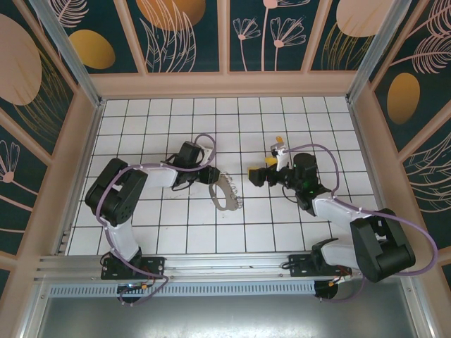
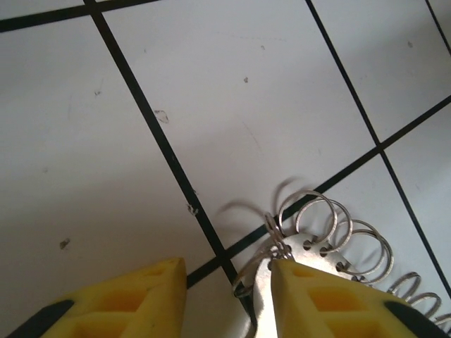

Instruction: Put the keys on the keyring

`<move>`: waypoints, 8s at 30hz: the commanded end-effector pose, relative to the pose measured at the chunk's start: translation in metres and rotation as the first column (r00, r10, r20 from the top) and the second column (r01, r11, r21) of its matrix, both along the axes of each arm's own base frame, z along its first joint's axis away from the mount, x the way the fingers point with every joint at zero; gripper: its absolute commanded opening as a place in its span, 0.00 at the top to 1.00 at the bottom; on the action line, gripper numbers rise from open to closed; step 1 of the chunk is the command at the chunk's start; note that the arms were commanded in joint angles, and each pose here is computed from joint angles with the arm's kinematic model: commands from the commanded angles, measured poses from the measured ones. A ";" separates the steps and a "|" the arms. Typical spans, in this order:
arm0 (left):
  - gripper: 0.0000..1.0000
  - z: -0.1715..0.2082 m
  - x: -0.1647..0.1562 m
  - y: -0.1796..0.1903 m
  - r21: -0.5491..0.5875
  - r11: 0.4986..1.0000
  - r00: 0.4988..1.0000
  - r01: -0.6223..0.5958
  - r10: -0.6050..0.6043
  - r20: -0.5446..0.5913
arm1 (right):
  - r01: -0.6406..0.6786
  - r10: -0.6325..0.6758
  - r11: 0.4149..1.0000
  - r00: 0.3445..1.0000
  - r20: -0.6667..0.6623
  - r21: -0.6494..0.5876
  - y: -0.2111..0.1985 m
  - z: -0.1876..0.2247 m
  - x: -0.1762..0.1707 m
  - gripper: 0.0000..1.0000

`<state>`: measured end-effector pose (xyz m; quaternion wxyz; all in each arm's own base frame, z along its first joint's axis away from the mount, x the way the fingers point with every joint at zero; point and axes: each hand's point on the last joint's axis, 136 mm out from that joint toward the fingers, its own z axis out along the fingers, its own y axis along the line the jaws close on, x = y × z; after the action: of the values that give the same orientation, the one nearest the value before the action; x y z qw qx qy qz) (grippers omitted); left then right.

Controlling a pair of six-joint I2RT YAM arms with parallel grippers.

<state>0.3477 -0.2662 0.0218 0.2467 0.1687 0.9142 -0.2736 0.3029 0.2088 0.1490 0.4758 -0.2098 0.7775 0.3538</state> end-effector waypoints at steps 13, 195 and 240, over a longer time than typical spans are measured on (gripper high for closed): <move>0.79 -0.002 -0.012 -0.023 -0.036 0.995 0.996 0.090 -0.090 -0.001 | -0.005 0.006 1.000 0.996 0.084 -0.011 -0.002 0.019 -0.002 0.10; 0.77 0.286 -0.186 -0.060 -0.167 0.590 0.489 0.790 -0.443 0.751 | -0.630 0.319 0.748 0.615 0.721 0.207 0.051 0.160 -0.158 1.00; 1.00 0.222 -0.147 -0.033 0.213 0.705 0.619 0.676 -0.701 0.355 | -0.333 0.381 0.924 0.787 0.485 -0.187 0.068 0.119 -0.115 0.70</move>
<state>0.2060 -0.2980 0.2411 0.3145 0.5519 0.7209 -0.2772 0.1879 0.2699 0.2436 0.5561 -0.4528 0.6137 0.3304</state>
